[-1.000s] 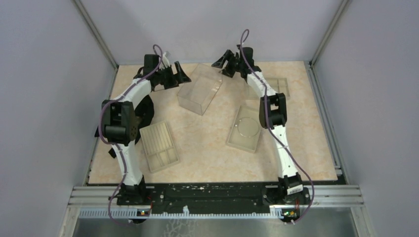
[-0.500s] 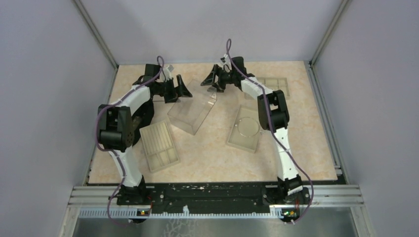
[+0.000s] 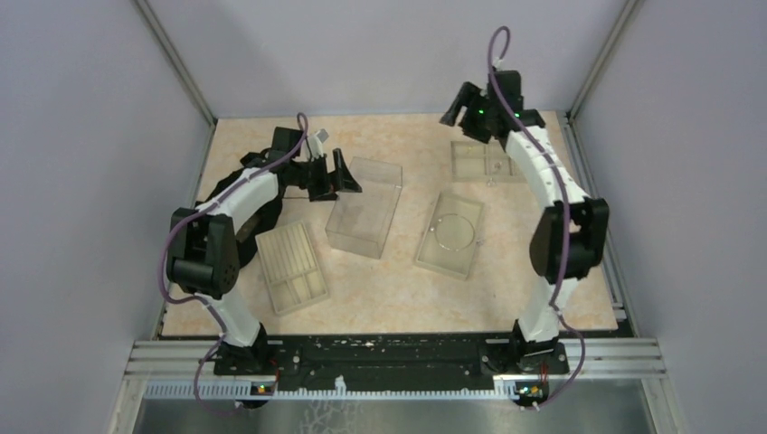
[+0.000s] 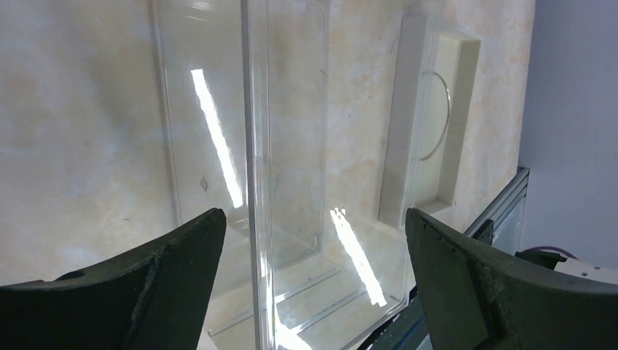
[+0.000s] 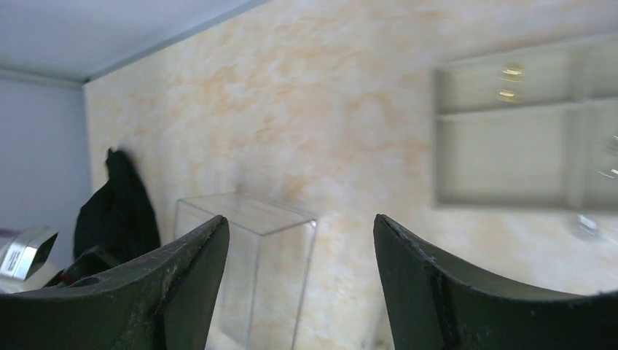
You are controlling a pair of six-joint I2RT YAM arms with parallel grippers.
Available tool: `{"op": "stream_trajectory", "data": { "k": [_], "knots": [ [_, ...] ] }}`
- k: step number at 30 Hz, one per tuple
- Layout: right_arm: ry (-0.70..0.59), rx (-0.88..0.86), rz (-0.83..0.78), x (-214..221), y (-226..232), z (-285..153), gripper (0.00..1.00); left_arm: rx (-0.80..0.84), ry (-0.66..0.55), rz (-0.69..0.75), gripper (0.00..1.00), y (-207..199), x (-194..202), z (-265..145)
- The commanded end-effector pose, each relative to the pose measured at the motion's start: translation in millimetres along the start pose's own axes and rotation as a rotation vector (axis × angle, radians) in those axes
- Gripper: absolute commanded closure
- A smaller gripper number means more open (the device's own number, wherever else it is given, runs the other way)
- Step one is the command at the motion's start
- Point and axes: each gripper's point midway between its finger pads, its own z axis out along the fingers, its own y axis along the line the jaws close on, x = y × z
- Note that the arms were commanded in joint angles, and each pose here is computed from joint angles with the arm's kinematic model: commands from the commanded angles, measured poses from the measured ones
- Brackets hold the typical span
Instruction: Organize the mixed jewelry
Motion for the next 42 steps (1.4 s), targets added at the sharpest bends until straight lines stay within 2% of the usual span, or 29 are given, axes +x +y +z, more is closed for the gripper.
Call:
{"op": "stream_trajectory", "data": {
  "k": [1,5,7,14,21,32,39,42],
  "knots": [
    [-0.032,0.289,-0.025,22,-65,-58,0.28,0.040,0.015,0.030,0.02,-25,16,0],
    [0.062,0.452,-0.008,76,-112,-81,0.31,0.029,0.022,0.039,0.02,-25,22,-1],
    [0.097,0.489,0.004,99,-126,-88,0.35,0.017,0.014,0.060,0.02,-24,20,-3],
    [0.122,0.621,0.035,123,-160,-93,0.41,-0.012,-0.008,0.107,0.02,-19,11,-2],
    [0.187,0.659,0.033,143,-185,-73,0.47,-0.018,-0.012,0.120,0.02,-11,3,12],
    [0.239,0.633,0.055,162,-210,-52,0.69,-0.007,-0.024,0.150,0.02,-7,-19,35],
    [0.275,0.591,0.037,169,-208,-48,0.99,0.048,-0.032,0.183,0.02,-19,-39,53],
    [0.279,0.561,0.010,165,-201,-50,1.00,0.088,-0.036,0.207,0.02,-30,-43,62]
  ]
}}
